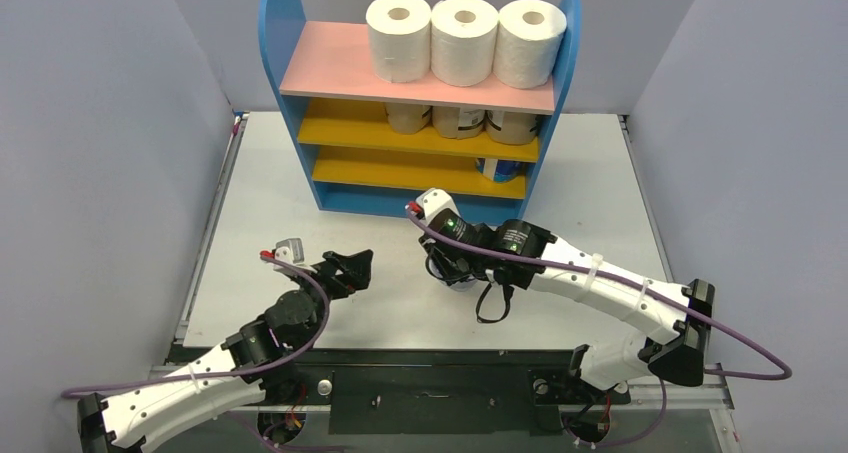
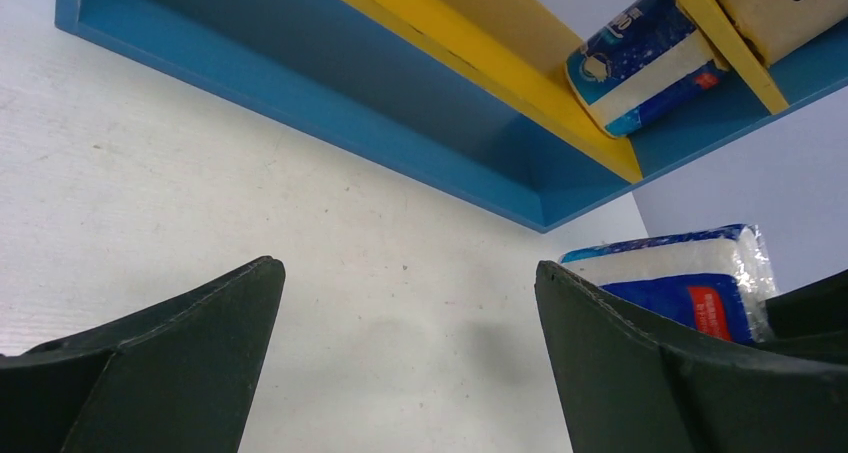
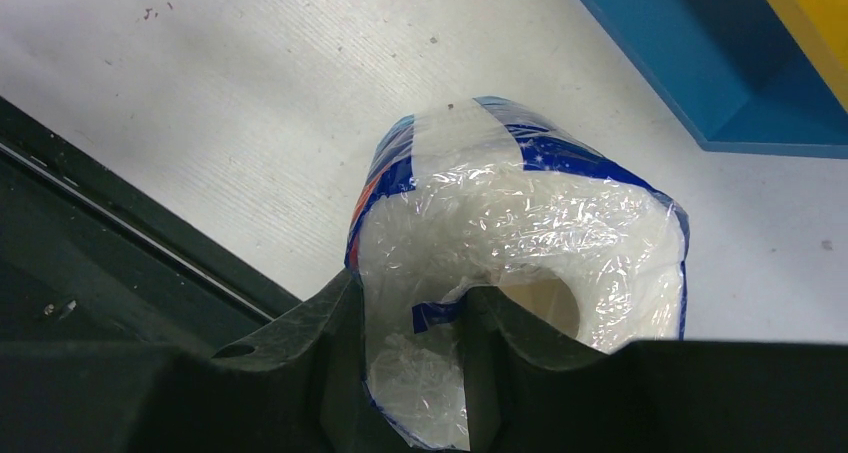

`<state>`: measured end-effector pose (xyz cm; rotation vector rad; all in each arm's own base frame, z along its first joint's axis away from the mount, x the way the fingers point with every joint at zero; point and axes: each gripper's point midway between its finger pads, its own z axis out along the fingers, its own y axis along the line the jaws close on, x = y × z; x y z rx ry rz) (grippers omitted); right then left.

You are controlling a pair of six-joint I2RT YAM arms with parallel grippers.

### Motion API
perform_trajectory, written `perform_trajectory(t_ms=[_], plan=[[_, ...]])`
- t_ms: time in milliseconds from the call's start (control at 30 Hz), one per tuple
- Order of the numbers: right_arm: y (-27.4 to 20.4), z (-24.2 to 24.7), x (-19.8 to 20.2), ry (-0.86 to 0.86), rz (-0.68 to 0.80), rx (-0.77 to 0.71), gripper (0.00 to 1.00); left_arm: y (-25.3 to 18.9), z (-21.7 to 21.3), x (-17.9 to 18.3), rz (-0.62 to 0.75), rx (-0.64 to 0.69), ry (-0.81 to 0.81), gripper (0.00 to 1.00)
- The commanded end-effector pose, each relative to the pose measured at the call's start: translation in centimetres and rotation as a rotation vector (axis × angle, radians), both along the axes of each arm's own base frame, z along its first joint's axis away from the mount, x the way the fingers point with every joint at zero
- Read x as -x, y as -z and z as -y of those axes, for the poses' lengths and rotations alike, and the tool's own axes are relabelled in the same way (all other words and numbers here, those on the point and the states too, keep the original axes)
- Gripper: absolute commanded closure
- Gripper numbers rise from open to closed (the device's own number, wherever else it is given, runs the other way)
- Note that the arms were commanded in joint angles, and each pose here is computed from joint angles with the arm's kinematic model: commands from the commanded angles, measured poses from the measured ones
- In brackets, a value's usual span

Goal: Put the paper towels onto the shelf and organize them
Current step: Pick up the paper towel from the center of the board.

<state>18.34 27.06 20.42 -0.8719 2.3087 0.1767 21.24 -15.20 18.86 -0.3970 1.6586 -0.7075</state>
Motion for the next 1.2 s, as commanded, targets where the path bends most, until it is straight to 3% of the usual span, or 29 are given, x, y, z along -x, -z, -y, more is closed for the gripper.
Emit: perform_trajectory(t_ms=[0, 267, 500, 700, 900, 1167], plan=[[-2.7, 1.2, -0.9, 0.016, 0.066, -0.017, 0.82, -1.3, 0.6, -0.2, 0.014, 0.026, 0.018, 0.04], [-4.1, 2.5, -1.5, 0.045, 0.082, -0.035, 0.82, -1.3, 1.9, 0.0, 0.035, 0.039, 0.076, 0.04], [-6.7, 3.7, -2.2, 0.055, 0.107, -0.054, 0.82, -5.0, 2.7, 0.7, 0.194, 0.077, 0.161, 0.04], [-9.2, 4.2, -3.2, 0.063, 0.145, -0.067, 0.82, -5.9, 3.1, 0.5, 0.226, 0.096, 0.168, 0.04], [-11.6, 3.6, -5.3, 0.084, 0.19, -0.094, 0.83, -8.6, 5.2, 1.1, 0.325, 0.202, 0.258, 0.04], [-12.8, 1.6, -8.6, 0.149, 0.235, -0.172, 0.82, -8.9, 7.4, -0.5, 0.287, 0.184, 0.246, 0.04]])
